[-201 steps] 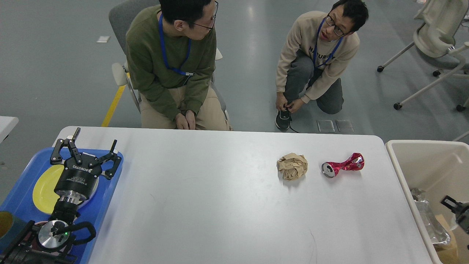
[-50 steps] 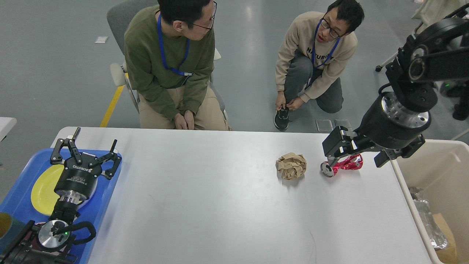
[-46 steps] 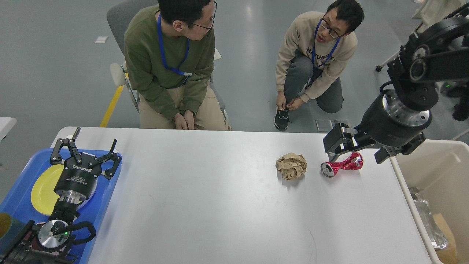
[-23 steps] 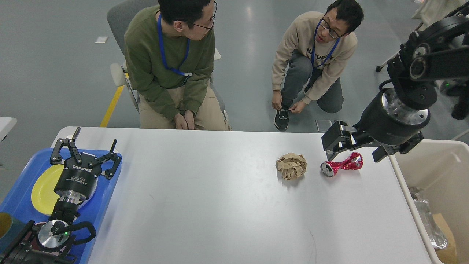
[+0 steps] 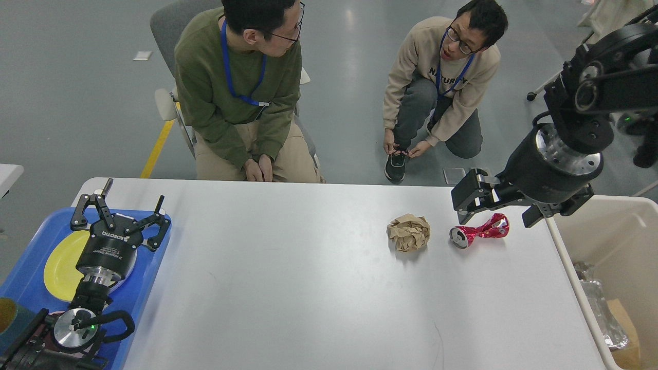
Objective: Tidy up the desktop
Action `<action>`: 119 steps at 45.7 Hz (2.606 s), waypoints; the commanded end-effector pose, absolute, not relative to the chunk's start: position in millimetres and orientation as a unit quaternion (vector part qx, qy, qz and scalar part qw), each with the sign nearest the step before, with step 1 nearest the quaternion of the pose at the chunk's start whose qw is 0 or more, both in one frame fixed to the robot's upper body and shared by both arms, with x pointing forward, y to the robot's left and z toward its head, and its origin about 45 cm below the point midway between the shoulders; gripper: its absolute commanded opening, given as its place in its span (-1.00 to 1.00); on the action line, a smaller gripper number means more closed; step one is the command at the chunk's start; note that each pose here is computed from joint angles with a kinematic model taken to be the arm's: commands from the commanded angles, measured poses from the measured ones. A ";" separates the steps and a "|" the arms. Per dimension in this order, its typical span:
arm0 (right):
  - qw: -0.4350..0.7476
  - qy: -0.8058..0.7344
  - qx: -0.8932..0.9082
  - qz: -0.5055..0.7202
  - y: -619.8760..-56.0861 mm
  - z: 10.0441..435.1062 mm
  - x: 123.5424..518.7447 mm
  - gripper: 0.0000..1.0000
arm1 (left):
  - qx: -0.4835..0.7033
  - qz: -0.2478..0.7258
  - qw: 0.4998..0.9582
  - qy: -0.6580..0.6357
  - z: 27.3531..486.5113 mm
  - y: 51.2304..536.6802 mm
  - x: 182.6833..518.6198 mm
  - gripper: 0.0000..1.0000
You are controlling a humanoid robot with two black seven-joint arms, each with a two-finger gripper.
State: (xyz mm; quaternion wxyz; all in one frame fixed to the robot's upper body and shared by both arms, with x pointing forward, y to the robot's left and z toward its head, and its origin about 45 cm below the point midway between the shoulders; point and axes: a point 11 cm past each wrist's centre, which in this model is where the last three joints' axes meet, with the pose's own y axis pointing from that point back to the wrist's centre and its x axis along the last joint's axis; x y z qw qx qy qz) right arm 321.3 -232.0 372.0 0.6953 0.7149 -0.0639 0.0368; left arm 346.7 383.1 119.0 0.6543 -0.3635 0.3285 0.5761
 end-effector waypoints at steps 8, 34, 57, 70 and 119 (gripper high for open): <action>0.676 -0.097 0.730 0.008 -232.4 369.7 324.5 1.00 | -0.363 0.576 0.654 0.329 118.5 383.3 346.2 0.93; 0.677 -0.091 0.731 0.005 -230.5 356.9 325.7 1.00 | -0.363 0.576 0.654 0.329 118.5 383.3 346.2 0.93; 0.676 -0.102 0.730 -0.008 -233.0 323.0 325.9 1.00 | -0.363 0.576 0.654 0.329 119.0 383.2 346.8 0.93; 0.678 -0.163 0.716 -0.019 -257.5 277.7 339.2 1.00 | -0.363 0.576 0.654 0.329 119.0 383.2 346.8 0.93; 0.489 -0.405 0.763 -0.123 -212.1 72.8 412.2 1.00 | -0.363 0.576 0.654 0.329 119.0 383.2 346.8 0.93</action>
